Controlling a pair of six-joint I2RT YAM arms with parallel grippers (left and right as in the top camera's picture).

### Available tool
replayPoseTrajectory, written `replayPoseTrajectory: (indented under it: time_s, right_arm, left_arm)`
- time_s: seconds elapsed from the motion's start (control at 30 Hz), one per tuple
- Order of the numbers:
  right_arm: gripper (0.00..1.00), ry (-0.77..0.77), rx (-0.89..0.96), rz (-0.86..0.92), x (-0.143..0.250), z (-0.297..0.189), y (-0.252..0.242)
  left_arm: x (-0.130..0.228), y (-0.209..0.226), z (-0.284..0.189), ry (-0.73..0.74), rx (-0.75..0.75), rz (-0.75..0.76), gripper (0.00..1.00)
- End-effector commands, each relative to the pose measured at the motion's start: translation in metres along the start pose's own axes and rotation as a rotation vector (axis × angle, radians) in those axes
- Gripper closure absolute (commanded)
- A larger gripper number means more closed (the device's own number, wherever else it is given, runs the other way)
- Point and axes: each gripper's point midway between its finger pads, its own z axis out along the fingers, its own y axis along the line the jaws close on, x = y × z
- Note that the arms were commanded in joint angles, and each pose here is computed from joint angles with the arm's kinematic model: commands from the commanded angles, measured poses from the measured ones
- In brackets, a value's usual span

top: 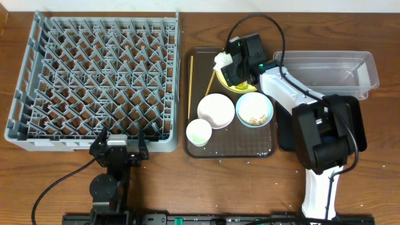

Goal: Sort waste into correct bins and load items into the dishwasher
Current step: 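Grasp the white tissue on the yellow plate with the right gripper, then carry the tissue right to above the clear plastic bin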

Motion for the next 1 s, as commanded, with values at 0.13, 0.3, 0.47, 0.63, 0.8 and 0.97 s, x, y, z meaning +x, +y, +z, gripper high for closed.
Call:
replayPoseTrajectory:
  time_s: [0.13, 0.3, 0.47, 0.63, 0.8, 0.97]
  right_arm:
    - [0.48, -0.003, 0.008, 0.003, -0.003, 0.006, -0.004]
    - [0.77, -0.002, 0.007, 0.003, -0.003, 0.006, -0.004]
    - [0.99, 0.000, 0.007, 0.003, -0.003, 0.006, -0.004]
    - [0.99, -0.006, 0.050, 0.036, -0.006, 0.003, -0.011]
    - [0.99, -0.063, 0.082, 0.034, -0.031, -0.019, -0.018]
    - [0.99, -0.176, 0.095, 0.032, -0.070, -0.066, -0.020]
  left_arm:
    - [0.018, 0.003, 0.001, 0.057, -0.018, 0.008, 0.04]
    - [0.018, 0.003, 0.001, 0.057, -0.018, 0.008, 0.04]
    - [0.018, 0.003, 0.001, 0.057, -0.018, 0.008, 0.04]
    - [0.018, 0.003, 0.001, 0.057, -0.018, 0.008, 0.04]
    - [0.018, 0.003, 0.001, 0.056, -0.018, 0.008, 0.04]
    - [0.018, 0.003, 0.001, 0.057, -0.018, 0.008, 0.04]
